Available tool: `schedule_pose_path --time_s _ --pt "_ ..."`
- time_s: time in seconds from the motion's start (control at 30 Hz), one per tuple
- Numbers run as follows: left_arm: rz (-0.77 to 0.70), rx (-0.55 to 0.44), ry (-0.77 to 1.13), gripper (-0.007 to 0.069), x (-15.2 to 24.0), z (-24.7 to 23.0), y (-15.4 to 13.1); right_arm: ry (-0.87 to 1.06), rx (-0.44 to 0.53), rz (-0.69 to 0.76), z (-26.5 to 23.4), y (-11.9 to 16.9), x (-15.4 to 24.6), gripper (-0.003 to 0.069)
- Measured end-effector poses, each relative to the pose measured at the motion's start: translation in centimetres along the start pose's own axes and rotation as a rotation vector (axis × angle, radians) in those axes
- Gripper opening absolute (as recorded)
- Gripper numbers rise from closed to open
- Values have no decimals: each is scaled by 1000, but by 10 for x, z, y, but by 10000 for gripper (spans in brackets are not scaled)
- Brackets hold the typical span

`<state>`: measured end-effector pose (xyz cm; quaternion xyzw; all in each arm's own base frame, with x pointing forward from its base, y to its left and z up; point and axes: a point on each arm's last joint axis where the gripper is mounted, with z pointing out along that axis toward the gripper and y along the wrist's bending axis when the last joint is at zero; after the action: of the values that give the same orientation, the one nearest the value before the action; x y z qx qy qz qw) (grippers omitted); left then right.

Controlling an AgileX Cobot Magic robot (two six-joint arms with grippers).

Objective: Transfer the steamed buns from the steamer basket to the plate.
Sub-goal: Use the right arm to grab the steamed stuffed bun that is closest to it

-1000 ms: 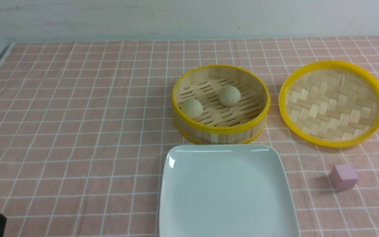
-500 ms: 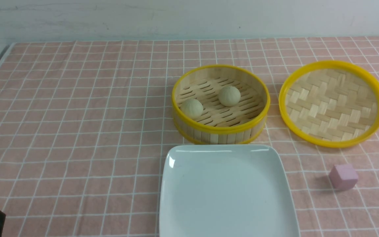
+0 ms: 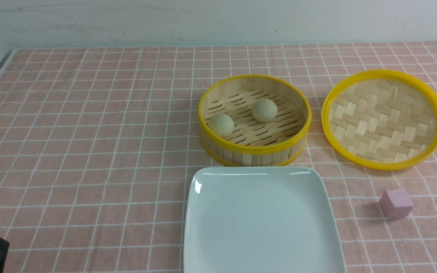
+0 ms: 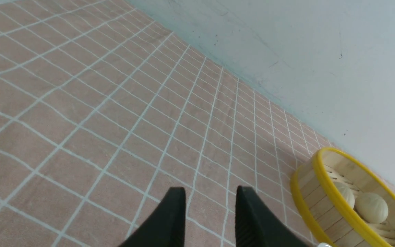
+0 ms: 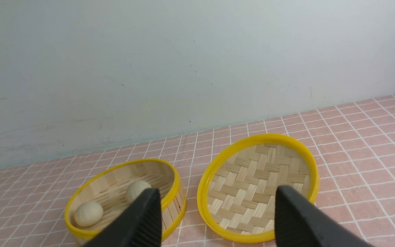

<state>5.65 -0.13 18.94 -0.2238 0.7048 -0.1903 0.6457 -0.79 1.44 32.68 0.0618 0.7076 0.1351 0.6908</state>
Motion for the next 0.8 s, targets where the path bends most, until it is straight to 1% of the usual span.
schedule_pose_path --time_s 0.07,0.13,0.17,0.2,0.23,0.33,0.43,0.47,0.5,0.53,0.63,0.67,0.7,0.73,0.77,0.8 --pt "-8 1 0 245 0 0 0 14 1 0 0 0 1 442" --pt "-28 5 1 264 0 0 0 47 4 -2 0 0 4 442" --pt "-35 6 1 286 0 0 -1 75 1 -5 0 0 7 442" --pt "-35 7 1 290 0 0 -1 79 1 -7 0 0 7 442" --pt "-42 8 1 322 0 0 -1 114 -10 -17 1 1 10 442" --pt "-63 11 6 400 1 0 -1 180 -62 -74 7 5 11 442" --pt "-94 16 46 456 2 -1 -3 209 -140 -119 15 11 10 442" --pt "-100 24 61 463 0 -2 -6 208 -163 -129 18 13 9 442" --pt "-100 24 61 463 0 -2 -6 208 -163 -137 18 13 9 442" --pt "-86 51 59 463 -10 -6 -15 212 -193 -153 23 15 7 442" --pt "-14 103 12 447 -32 -14 -32 230 -213 -190 32 17 2 442" --pt "37 127 -8 433 -42 -20 -41 244 -219 -202 37 17 0 442" --pt "57 134 -14 431 -45 -22 -43 244 -221 -204 38 17 -1 442" --pt "136 162 -29 414 -56 -29 -53 255 -230 -214 43 19 -6 442" --pt "146 165 -30 412 -57 -30 -54 257 -232 -219 43 19 -6 442" --pt "197 184 -40 398 -65 -36 -62 270 -241 -225 48 20 -11 442"
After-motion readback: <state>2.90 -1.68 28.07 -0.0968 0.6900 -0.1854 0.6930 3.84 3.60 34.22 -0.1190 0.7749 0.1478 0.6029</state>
